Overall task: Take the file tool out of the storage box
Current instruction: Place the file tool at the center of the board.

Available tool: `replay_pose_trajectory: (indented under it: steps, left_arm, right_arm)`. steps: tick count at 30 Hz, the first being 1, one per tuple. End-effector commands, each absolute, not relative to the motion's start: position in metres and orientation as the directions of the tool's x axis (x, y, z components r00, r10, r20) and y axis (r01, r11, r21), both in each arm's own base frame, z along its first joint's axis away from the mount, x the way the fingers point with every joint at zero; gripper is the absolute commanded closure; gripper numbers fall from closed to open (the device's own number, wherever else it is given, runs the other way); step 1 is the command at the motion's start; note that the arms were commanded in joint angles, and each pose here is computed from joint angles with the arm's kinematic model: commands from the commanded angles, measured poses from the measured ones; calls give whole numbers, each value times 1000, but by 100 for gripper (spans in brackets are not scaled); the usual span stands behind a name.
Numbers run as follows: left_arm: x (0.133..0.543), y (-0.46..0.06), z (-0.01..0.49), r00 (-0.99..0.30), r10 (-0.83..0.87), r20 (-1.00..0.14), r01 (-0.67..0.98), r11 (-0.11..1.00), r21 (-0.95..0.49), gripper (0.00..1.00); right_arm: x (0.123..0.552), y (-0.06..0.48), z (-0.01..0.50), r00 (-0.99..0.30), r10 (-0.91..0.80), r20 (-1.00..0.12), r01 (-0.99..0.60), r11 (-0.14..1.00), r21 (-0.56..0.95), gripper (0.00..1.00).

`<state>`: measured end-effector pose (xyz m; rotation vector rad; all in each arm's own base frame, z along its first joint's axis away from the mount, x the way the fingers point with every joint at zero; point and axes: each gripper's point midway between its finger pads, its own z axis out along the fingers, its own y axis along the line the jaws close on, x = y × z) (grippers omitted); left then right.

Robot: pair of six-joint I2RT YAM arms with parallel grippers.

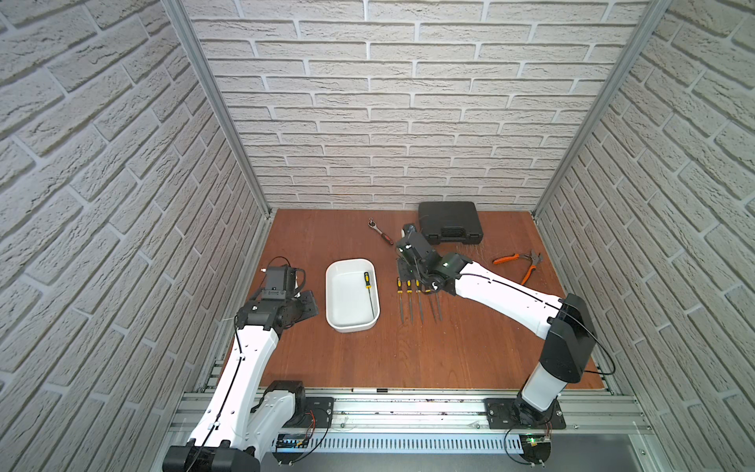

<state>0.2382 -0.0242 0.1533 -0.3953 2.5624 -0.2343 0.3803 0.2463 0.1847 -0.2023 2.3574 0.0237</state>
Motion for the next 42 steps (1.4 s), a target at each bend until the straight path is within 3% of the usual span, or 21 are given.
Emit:
replay_pose_trajectory:
  steps: [1,9,22,36,38,42]
  left_arm:
    - [242,-29,152,-806,-328,-492,-218,939,-268,45]
    - [236,-29,152,-791,-353,-500,-234,929,-285,45]
    - [234,-29,143,-815,-329,-477,-234,940,-250,45]
    - [233,-28,143,-817,-316,-482,-228,945,-233,45]
    - [233,-28,143,-818,-313,-482,-226,946,-232,45]
    - [233,-28,143,-819,-312,-482,-225,946,-232,45]
  right_arm:
    - [376,195,178,-713,-130,-689,-72,991,-112,97]
    - [379,141,121,-790,-106,-604,7,984,-180,97]
    - [417,135,57,-828,-47,-558,40,989,-142,97]
    - [419,144,35,-844,10,-536,63,995,-81,97]
    - [419,143,34,-846,8,-534,64,994,-86,92]
    - [416,141,34,-846,4,-533,65,993,-96,70]
